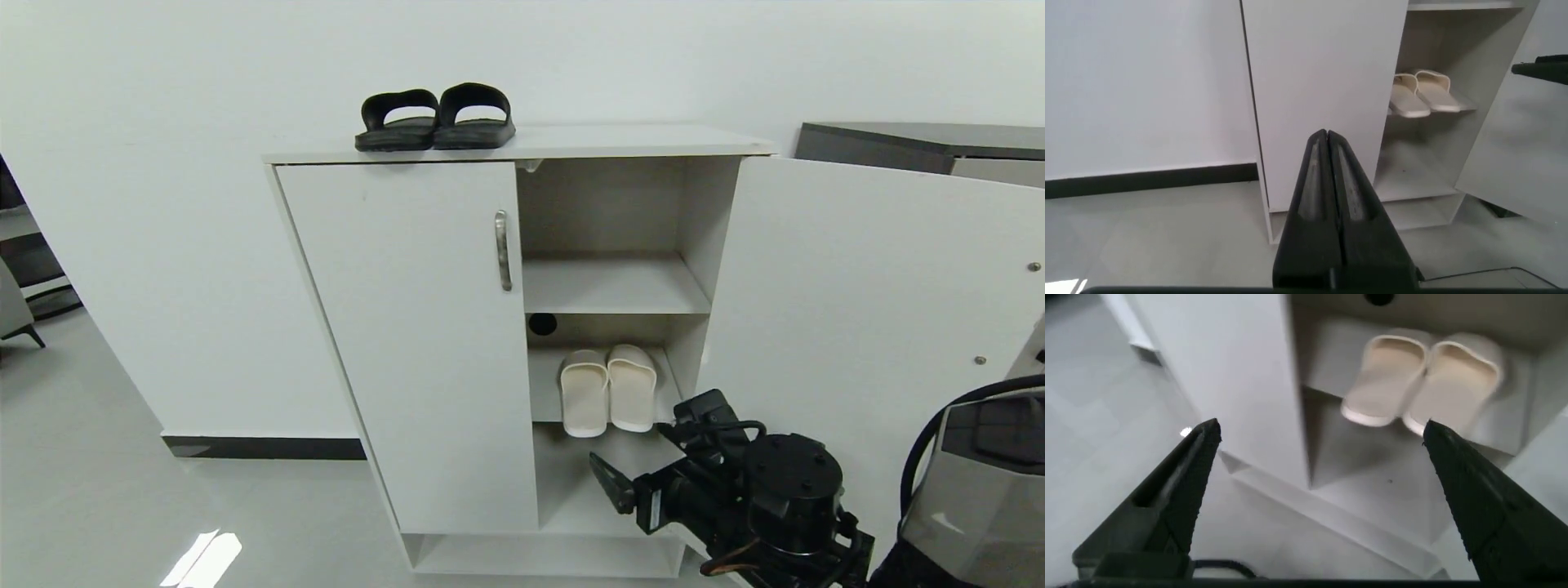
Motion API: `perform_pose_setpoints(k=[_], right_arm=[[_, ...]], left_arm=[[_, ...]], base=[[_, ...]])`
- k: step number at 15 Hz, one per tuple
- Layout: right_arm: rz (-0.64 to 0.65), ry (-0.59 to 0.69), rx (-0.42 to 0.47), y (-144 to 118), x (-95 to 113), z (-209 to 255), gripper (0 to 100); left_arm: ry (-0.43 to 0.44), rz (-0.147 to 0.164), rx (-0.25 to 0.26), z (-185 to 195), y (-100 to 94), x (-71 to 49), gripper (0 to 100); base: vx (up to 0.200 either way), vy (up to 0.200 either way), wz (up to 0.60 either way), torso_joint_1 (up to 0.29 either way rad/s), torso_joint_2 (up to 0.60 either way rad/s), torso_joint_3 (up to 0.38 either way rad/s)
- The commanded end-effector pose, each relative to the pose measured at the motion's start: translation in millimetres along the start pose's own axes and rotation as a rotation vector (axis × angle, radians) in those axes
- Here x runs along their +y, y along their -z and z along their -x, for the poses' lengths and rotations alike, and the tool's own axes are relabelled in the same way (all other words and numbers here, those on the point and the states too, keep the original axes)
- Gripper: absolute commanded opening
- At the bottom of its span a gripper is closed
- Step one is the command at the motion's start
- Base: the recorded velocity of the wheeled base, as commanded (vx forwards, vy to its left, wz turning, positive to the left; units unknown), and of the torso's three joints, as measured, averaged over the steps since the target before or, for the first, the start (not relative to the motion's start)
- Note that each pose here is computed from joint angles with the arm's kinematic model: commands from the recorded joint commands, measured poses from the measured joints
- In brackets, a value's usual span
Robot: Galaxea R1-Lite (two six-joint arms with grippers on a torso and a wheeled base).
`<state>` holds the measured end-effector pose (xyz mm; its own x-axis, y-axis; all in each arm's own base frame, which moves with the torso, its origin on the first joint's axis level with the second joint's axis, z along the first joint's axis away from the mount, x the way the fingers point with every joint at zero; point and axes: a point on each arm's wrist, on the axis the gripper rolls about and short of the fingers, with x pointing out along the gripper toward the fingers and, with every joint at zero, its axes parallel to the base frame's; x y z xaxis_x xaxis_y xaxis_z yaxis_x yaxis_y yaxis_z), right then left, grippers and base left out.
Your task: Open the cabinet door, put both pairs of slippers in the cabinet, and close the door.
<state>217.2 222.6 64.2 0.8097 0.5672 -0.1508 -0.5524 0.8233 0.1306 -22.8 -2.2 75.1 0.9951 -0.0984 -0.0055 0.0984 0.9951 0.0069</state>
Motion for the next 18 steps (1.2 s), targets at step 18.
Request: perform_pose_setpoints(k=[18], right_arm=[[-0.063,-0.316,0.127,6,-9,52,100]], left_arm=[[0.0,0.002,0.002,0,0.0,0.0,0]], base=[[0.0,0.111,0.0,0.001,0.0,0.002]])
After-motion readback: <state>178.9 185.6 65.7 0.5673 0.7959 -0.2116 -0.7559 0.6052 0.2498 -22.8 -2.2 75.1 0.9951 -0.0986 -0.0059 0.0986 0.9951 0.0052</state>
